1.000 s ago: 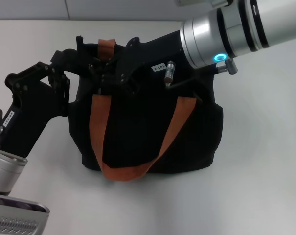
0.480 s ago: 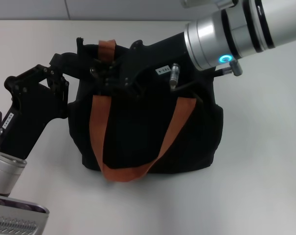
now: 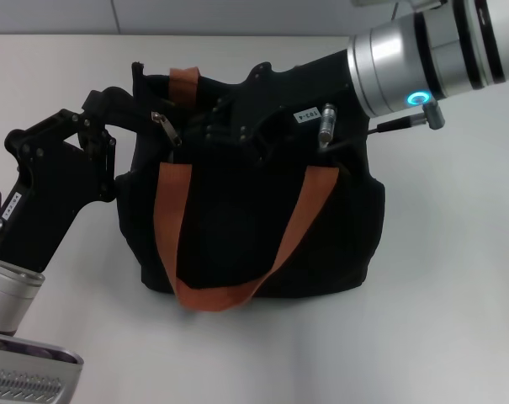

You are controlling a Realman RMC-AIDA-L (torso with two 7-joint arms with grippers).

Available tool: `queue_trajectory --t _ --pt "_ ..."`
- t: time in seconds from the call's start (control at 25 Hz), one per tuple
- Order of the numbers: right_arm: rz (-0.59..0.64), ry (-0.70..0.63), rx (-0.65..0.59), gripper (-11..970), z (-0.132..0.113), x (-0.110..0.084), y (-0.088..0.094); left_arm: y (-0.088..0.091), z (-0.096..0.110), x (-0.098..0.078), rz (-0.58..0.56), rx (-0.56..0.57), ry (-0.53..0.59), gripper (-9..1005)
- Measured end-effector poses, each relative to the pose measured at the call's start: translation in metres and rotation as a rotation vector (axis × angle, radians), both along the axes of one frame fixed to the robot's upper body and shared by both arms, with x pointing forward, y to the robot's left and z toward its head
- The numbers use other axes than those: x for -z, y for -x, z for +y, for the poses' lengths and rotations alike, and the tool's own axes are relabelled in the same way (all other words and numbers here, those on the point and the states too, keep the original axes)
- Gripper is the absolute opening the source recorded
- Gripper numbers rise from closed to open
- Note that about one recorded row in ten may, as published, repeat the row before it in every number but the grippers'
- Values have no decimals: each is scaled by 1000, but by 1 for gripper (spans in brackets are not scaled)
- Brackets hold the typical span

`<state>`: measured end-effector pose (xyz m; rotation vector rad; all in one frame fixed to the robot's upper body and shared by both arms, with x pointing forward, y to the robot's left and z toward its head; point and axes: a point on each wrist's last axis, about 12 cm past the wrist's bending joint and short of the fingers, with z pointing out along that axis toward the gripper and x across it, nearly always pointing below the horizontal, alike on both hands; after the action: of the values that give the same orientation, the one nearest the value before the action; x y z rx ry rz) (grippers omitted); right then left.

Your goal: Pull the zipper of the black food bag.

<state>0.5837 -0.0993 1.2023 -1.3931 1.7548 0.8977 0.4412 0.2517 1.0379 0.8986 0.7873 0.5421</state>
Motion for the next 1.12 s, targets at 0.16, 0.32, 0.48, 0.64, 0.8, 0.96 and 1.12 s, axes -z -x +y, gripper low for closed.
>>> queue_trajectory --t 0.16,0.32,0.48,0.64,0.8,0.96,1.12 --pt "8 -6 8 45 -4 0 -1 0 0 0 -1 1 1 17" --pt "10 -16 22 28 -8 1 -2 0 -1 0 -1 7 0 17" --pt "12 -25 22 -2 -6 1 -2 -1 -2 -1 -3 13 0 17" --pt "28 -24 19 43 0 1 -4 -1 -3 -1 -4 15 0 17" --pt "61 -17 33 87 5 5 -8 -1 -3 -1 -4 18 0 18" --pt "61 -18 37 142 8 5 -10 -1 -3 -1 -5 18 -2 18" --pt "61 -32 38 201 10 3 -11 -1 -3 -1 -5 18 -2 17"
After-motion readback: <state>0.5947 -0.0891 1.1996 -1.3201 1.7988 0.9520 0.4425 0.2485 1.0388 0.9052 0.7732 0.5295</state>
